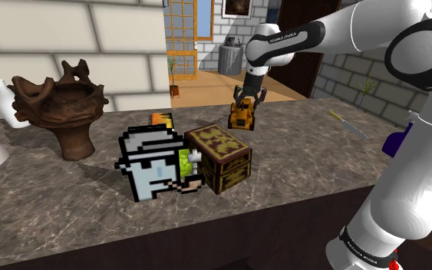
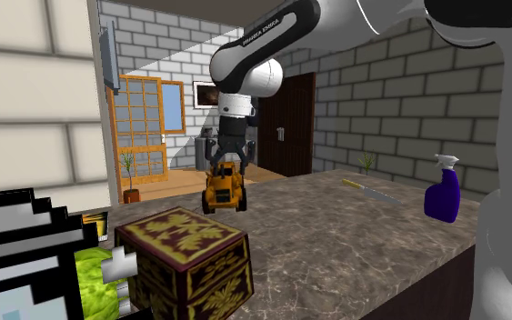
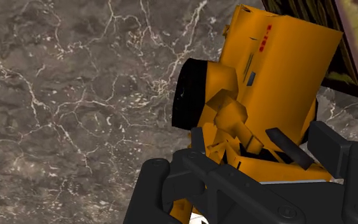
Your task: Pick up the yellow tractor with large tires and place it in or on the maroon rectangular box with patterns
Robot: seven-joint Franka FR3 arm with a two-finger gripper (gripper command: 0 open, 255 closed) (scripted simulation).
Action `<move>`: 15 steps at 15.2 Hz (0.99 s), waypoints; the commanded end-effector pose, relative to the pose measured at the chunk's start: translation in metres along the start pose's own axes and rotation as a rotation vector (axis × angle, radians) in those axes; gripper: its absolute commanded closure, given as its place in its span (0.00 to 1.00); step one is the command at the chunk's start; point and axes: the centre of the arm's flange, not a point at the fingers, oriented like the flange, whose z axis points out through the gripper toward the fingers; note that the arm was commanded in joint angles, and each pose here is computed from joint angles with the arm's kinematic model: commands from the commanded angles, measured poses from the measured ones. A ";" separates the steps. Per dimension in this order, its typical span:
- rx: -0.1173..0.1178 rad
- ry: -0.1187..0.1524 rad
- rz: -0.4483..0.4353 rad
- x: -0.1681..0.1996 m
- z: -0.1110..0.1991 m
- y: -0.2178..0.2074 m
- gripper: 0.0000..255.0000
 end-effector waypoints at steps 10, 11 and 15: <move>0.001 0.002 0.000 0.003 -0.058 -0.006 1.00; 0.001 0.002 0.000 0.003 -0.064 -0.006 1.00; 0.001 0.002 0.000 0.004 -0.085 -0.008 1.00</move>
